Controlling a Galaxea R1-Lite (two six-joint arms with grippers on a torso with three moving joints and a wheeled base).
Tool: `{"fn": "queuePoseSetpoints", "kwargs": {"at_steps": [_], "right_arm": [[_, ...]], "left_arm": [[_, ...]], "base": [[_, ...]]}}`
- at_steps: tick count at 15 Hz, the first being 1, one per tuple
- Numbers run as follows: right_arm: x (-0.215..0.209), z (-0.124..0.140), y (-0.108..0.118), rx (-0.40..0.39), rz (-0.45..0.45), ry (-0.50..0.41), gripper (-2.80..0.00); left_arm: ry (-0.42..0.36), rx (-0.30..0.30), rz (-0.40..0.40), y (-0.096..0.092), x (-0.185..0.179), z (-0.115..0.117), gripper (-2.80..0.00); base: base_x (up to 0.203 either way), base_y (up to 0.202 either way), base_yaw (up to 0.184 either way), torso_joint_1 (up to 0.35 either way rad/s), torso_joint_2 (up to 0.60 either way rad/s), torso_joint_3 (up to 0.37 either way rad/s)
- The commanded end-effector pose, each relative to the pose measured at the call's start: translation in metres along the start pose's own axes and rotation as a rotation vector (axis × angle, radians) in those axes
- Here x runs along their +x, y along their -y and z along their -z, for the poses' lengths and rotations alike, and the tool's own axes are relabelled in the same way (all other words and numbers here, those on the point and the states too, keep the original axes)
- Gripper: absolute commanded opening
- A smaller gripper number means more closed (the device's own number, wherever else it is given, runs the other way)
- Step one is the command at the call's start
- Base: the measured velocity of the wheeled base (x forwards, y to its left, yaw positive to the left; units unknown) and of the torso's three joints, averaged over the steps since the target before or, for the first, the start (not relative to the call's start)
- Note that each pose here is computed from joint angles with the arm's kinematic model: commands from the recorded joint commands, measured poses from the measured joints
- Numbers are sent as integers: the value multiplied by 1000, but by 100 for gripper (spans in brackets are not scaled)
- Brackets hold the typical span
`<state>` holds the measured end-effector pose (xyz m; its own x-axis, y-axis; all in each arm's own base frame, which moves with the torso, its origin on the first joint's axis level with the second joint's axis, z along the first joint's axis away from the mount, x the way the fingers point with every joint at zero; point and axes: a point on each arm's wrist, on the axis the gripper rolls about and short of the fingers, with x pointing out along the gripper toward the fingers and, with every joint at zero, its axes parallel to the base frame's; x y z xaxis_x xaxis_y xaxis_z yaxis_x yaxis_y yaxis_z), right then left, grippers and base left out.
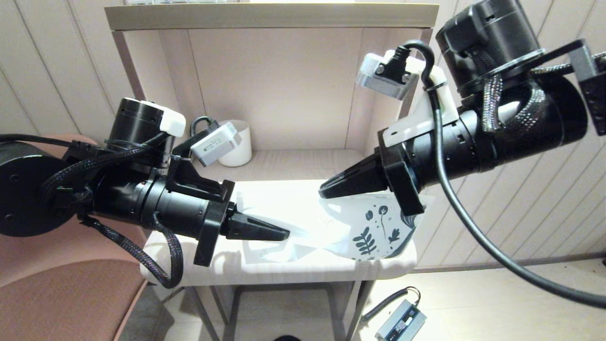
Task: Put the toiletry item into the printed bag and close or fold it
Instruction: Close the strorage bag and place it on the desk
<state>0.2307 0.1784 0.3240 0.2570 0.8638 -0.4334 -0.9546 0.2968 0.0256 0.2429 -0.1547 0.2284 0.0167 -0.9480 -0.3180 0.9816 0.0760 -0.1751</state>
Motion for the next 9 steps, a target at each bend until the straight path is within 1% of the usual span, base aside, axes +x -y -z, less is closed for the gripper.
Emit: {"fn": "queuePoseSetpoints", "kwargs": {"at_steps": [1,5,9], "right_arm": [[-18,6,-1,13,12,11,-280],[-37,17,0,25,45,14,-280],[-67,29,4,56,89,43,-280]], "left_arm": [[0,-1,6,0,0,1,-280],[1,1,5,1,0,0,-280],[1,0,5,0,0,0,-280]], "base": [[0,0,0,0,0,0],[0,0,0,0,0,0],[0,0,0,0,0,0]]}}
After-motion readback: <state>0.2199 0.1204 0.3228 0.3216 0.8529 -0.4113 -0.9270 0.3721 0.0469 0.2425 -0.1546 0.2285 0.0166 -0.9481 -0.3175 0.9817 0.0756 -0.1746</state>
